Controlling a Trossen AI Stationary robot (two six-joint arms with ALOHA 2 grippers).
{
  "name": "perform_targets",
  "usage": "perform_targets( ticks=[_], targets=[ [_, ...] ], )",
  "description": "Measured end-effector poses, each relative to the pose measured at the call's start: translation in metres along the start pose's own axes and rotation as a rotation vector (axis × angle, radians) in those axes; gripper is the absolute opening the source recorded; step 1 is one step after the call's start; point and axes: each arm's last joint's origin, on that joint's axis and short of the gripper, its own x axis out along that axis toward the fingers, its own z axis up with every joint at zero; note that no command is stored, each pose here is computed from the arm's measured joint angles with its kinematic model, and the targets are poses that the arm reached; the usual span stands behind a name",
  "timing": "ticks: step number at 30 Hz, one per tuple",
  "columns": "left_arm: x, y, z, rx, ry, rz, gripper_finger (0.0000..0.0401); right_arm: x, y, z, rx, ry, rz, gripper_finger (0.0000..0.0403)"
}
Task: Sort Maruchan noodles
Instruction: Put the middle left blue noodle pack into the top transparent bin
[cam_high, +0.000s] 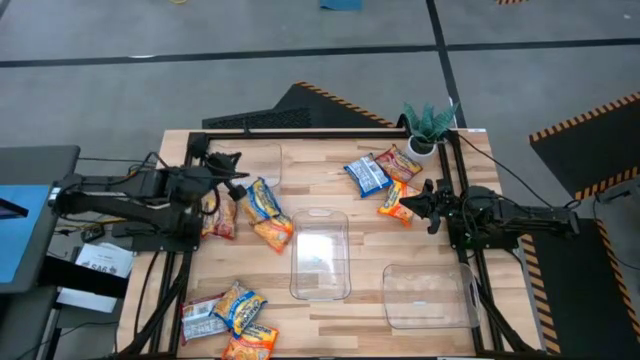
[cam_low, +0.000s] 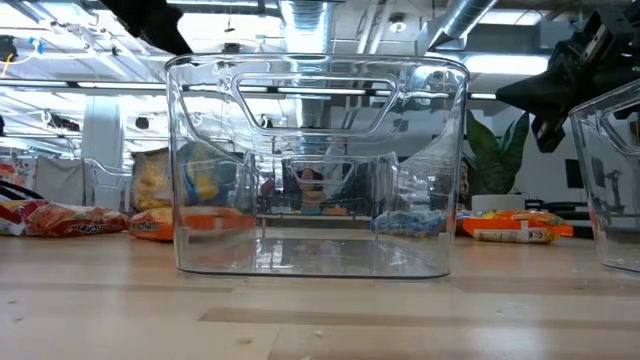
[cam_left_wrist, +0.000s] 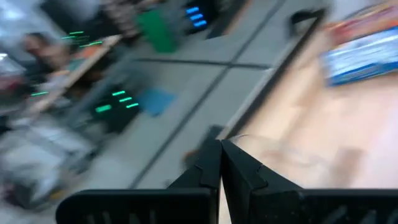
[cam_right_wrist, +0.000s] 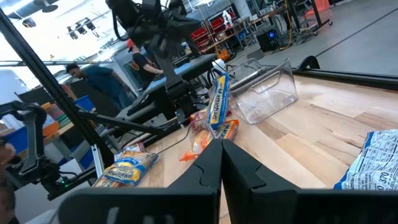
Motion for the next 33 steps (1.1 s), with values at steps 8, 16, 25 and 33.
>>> perform_targets(
  ticks=[8,16,25,33],
  targets=[
    [-0.005,-0.006,-0.005,-0.084,0.005,-0.36,0.0038,0.0,0.0,0.0,0.0,0.0,0.0,0.0033],
    [-0.003,-0.029,-0.032,-0.002,0.302,-0.546,0.0165,0.0,0.0,0.0,0.0,0.0,0.0,0.0033],
    [0.009,-0.058,-0.043,0.497,0.367,-0.535,0.0216,0.0,0.0,0.0,0.0,0.0,0.0,0.0033],
    [0.02,-0.049,-0.045,0.429,0.423,-0.39,0.0216,0.0,0.0,0.0,0.0,0.0,0.0,0.0033]
  ],
)
